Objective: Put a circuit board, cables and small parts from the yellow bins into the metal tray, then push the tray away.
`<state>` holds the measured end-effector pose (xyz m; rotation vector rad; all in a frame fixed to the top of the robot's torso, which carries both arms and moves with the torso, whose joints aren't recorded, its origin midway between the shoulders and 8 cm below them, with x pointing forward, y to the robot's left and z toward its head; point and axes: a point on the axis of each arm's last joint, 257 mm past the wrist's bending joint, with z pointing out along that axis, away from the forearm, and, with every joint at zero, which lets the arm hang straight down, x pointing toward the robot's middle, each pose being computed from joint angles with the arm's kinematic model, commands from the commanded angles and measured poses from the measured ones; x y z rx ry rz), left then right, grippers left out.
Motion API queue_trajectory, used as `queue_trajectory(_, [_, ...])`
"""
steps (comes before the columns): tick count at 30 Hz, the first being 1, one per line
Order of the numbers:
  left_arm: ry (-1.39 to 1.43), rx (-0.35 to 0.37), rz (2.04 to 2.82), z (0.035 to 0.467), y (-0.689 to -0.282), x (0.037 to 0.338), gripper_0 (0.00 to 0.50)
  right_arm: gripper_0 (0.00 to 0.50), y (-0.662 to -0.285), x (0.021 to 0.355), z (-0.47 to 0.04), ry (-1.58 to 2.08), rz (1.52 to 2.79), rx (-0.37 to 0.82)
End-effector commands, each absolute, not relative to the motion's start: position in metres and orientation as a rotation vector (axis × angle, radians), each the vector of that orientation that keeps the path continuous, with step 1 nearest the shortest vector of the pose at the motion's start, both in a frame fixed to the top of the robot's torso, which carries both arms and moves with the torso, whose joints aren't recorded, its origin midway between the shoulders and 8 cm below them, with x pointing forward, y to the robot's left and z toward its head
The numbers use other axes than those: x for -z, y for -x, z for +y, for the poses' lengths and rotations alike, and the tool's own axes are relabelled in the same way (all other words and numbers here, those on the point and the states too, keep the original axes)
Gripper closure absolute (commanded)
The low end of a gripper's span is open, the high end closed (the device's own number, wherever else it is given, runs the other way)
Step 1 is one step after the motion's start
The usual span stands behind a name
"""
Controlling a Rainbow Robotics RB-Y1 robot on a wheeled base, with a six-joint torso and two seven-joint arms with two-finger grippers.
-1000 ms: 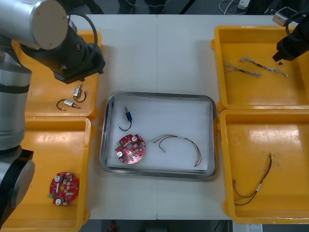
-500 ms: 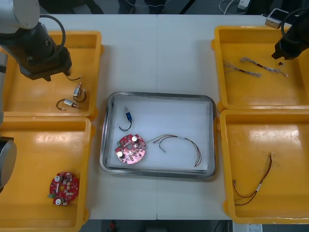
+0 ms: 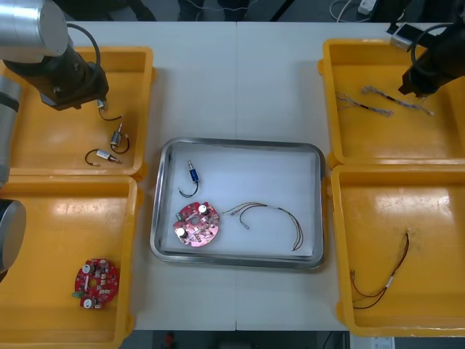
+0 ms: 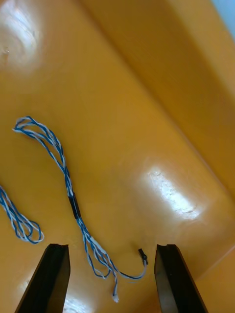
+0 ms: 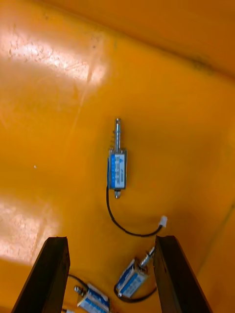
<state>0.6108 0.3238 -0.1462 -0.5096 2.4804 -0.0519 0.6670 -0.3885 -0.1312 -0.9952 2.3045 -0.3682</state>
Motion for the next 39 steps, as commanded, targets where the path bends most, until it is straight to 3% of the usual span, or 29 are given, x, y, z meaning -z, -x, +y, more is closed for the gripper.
queue_trajectory(1, [0.379, -0.029, 2.39, 0.337, -0.639, 0.116, 0.0, 0.0, -0.671, 0.126, -0.385, 0.992, 2.29, 0.355])
queue_trajectory(11, [0.337, -0.033, 2.311, 0.336, -0.668, 0.136, 0.0, 0.0, -0.674, 0.144, -0.388, 0.928, 2.292, 0.35])
queue_trajectory(25, [0.329, -0.019, 2.296, 0.334, -0.676, 0.154, 0.0, 0.0, -0.682, 0.144, -0.377, 0.917, 2.264, 0.348])
queue_trajectory(26, [0.327, -0.021, 2.296, 0.333, -0.677, 0.154, 0.09, 0.0, -0.683, 0.144, -0.377, 0.916, 2.259, 0.351])
queue_trajectory(27, [0.328, -0.022, 2.298, 0.333, -0.676, 0.155, 0.148, 0.0, -0.684, 0.143, -0.377, 0.914, 2.257, 0.353])
queue_trajectory(28, [0.327, -0.023, 2.299, 0.333, -0.676, 0.155, 0.341, 0.0, -0.685, 0.143, -0.376, 0.913, 2.252, 0.357])
queue_trajectory(29, [0.328, -0.022, 2.302, 0.333, -0.675, 0.157, 0.497, 0.0, -0.686, 0.142, -0.376, 0.912, 2.248, 0.362])
queue_trajectory(39, [0.357, -0.028, 2.331, 0.34, -0.667, 0.16, 0.5, 0.0, -0.689, 0.147, -0.364, 0.911, 2.237, 0.337])
